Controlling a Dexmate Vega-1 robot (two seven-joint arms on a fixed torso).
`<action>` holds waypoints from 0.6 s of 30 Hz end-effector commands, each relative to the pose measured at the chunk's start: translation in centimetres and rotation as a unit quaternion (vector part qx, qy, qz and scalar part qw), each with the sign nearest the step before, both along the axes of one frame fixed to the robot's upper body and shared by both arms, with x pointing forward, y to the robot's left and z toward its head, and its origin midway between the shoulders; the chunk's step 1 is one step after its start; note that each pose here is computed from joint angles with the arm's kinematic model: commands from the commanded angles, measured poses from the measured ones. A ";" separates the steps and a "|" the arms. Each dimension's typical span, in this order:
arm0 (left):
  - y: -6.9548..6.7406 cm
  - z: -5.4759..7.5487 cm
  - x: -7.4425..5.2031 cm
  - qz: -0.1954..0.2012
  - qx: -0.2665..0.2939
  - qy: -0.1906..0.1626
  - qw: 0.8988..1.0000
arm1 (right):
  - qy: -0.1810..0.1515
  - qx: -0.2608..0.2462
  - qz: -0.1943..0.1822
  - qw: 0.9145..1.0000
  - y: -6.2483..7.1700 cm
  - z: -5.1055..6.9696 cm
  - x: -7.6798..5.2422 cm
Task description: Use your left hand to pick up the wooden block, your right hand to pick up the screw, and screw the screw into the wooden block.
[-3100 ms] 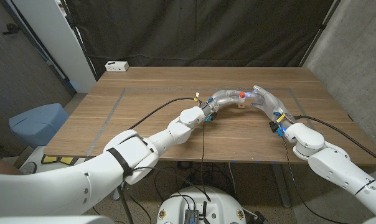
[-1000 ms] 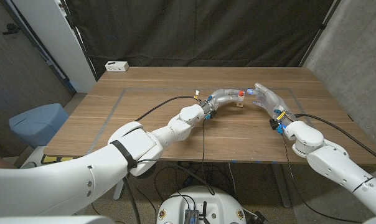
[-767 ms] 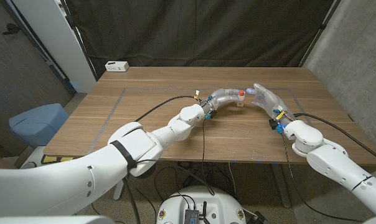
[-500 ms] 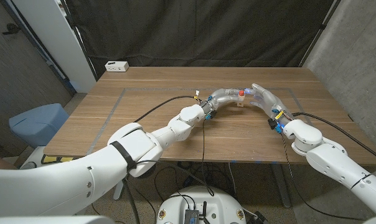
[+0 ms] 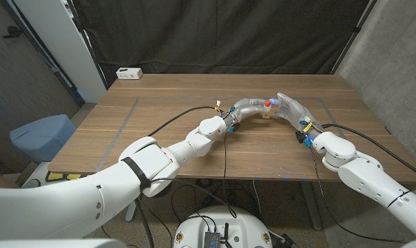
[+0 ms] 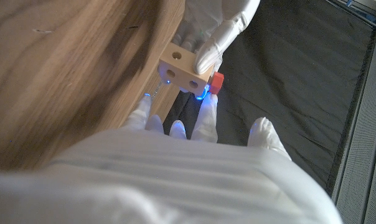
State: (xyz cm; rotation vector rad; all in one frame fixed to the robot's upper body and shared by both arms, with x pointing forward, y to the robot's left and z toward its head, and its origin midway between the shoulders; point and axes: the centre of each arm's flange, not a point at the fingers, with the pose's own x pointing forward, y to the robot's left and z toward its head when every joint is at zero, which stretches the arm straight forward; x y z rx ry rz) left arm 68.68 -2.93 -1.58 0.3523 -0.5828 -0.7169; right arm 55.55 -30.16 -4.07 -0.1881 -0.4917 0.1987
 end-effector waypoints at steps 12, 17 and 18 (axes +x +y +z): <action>-0.1 -0.1 -0.2 -0.004 0.001 -0.001 1.000 | -0.003 -0.003 -0.001 1.000 0.1 0.1 -0.3; -0.1 -0.1 -0.2 -0.005 0.001 -0.001 1.000 | -0.002 -0.002 -0.003 1.000 0.0 0.0 -0.4; -0.1 -0.1 -0.2 -0.005 0.001 -0.001 1.000 | -0.001 0.000 -0.003 1.000 0.0 -0.1 -0.4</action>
